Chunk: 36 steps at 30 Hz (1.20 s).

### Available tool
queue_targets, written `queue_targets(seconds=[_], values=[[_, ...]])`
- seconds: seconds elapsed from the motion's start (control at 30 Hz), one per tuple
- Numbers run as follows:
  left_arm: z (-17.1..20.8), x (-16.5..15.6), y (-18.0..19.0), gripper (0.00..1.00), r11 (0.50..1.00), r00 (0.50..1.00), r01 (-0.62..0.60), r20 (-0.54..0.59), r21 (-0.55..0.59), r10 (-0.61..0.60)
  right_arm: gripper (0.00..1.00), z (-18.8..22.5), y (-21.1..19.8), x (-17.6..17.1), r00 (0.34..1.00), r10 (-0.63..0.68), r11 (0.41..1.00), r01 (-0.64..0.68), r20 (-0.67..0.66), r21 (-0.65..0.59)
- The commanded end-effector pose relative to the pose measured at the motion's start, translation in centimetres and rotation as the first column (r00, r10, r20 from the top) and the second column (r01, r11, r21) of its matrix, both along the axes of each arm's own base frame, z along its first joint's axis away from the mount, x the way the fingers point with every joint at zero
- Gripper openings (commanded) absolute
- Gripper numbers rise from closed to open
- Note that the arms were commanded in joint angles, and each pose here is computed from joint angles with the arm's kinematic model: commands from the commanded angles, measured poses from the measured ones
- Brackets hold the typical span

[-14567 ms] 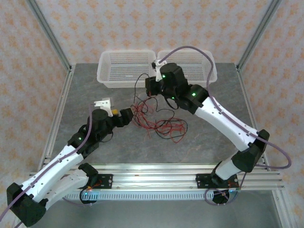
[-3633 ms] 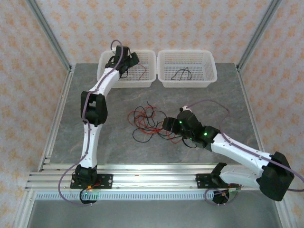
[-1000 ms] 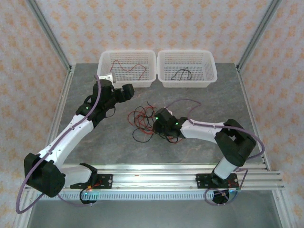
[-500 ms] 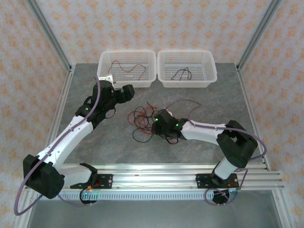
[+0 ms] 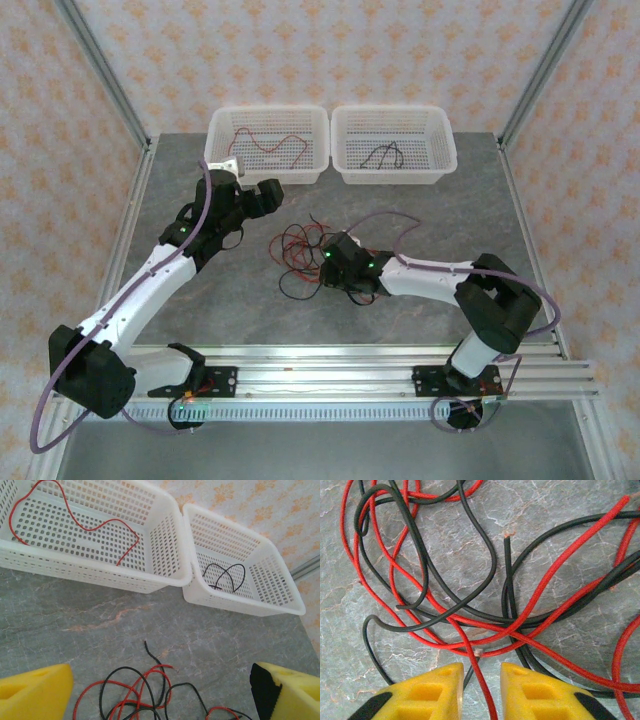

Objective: Untangle the cables

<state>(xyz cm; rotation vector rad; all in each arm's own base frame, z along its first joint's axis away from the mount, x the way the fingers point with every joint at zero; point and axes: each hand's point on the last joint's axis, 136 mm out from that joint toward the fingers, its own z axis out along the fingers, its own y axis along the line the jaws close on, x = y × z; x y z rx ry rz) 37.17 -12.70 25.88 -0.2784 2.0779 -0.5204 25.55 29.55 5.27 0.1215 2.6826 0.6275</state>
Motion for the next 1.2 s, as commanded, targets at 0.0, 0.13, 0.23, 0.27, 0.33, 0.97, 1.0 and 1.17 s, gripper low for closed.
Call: queue_targets(seconds=[0.0,0.13,0.23,0.27,0.33,0.97,1.0,1.17], values=[[0.1,-0.4,0.4,0.92,1.0,1.0,-0.02,0.005,0.0,0.02,0.2,-0.6,-0.1,-0.1,1.0,-0.003,1.0,0.003,-0.002,-0.021],[0.1,-0.4,0.3,0.92,1.0,1.0,-0.017,0.004,-0.003,0.017,0.09,-0.4,-0.1,0.0,1.0,-0.007,1.0,0.007,0.003,-0.016],[0.0,-0.5,0.2,0.92,1.0,1.0,-0.013,0.0,-0.006,0.013,0.0,0.1,0.0,0.2,1.0,-0.007,1.0,0.008,0.015,-0.009],[-0.2,-0.6,0.1,0.92,1.0,1.0,-0.012,-0.004,-0.006,0.012,0.0,0.4,0.1,0.3,1.0,-0.007,1.0,0.007,0.021,-0.007],[-0.6,-0.8,-0.1,0.92,1.0,1.0,-0.007,-0.011,-0.007,0.007,0.0,1.0,0.2,0.5,0.999,-0.003,1.0,0.003,0.032,-0.001],[-2.9,-7.0,-7.4,0.77,0.981,0.97,0.196,0.15,-0.001,-0.193,0.0,19.6,1.2,3.1,0.926,0.019,0.984,-0.085,0.378,0.158],[-2.9,-7.4,-7.4,0.77,0.981,0.967,0.192,0.17,0.007,-0.19,0.0,20.8,1.1,3.3,0.917,0.012,0.981,-0.087,0.398,0.171],[-3.0,-9.1,-7.0,0.76,0.984,0.955,0.175,0.239,0.026,-0.176,0.0,26.1,0.2,3.8,0.877,-0.018,0.97,-0.101,0.48,0.221]])
